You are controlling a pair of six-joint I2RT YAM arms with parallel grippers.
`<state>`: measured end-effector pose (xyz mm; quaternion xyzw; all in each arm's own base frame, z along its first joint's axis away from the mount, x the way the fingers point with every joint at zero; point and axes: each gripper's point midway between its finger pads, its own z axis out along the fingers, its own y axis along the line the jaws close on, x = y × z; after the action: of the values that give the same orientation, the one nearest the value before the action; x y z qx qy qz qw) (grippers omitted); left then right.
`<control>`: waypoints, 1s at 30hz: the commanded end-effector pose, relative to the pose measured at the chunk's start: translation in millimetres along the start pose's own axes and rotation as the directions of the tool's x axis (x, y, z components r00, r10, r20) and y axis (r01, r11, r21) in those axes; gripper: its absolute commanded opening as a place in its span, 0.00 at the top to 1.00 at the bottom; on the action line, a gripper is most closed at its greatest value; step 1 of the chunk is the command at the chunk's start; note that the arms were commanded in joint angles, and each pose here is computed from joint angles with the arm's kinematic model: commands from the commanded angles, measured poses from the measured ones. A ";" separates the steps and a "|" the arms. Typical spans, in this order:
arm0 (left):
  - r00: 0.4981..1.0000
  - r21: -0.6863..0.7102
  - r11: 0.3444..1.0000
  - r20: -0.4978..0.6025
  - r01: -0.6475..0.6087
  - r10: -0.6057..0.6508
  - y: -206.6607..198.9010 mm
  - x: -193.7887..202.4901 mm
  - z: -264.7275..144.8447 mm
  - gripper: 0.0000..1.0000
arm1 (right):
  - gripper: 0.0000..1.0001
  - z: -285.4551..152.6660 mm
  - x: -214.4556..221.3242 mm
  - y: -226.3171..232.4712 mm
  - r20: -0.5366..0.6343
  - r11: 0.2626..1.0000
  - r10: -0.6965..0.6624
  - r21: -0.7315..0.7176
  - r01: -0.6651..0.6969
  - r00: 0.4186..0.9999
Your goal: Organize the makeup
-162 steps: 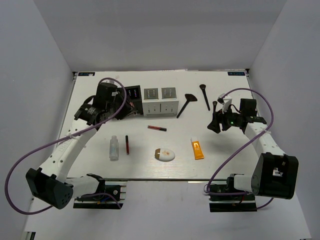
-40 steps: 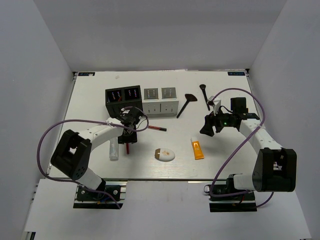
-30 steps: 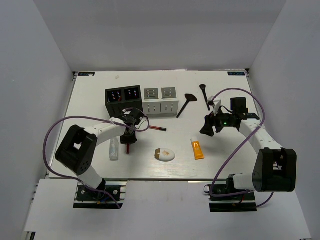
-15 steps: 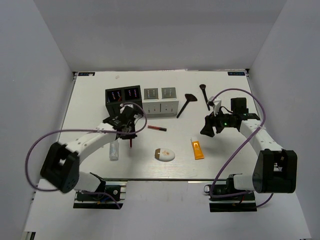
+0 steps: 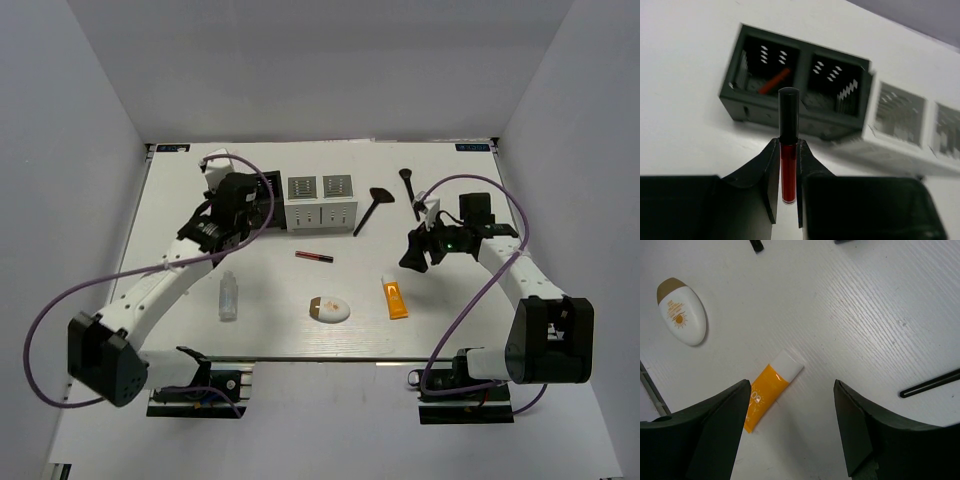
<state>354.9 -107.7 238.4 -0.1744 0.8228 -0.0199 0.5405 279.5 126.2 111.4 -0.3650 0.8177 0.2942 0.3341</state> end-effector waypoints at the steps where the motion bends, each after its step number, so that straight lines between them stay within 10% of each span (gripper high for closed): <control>1: 0.984 -0.160 0.986 0.178 0.057 -0.028 13.1 -52.2 21.7 1.00 | 0.27 -2.8 -16.6 1.2 0.018 0.998 -0.058 -0.007 0.058 0.998; 21: 0.986 -0.336 0.941 0.136 -0.043 0.093 45.9 -50.2 142.3 0.99 | 0.27 -4.6 -21.5 -0.6 -0.005 0.993 -0.117 0.003 0.117 0.993; 30: 0.990 -0.295 0.955 0.131 -0.016 0.057 42.6 -48.9 142.0 0.49 | 0.16 8.9 -33.3 13.5 0.001 0.952 -0.294 -0.092 0.292 0.956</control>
<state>484.8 -29.8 172.8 -0.2206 0.8045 0.1580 0.5284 285.5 140.8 124.0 -0.4497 0.7798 0.2723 0.3398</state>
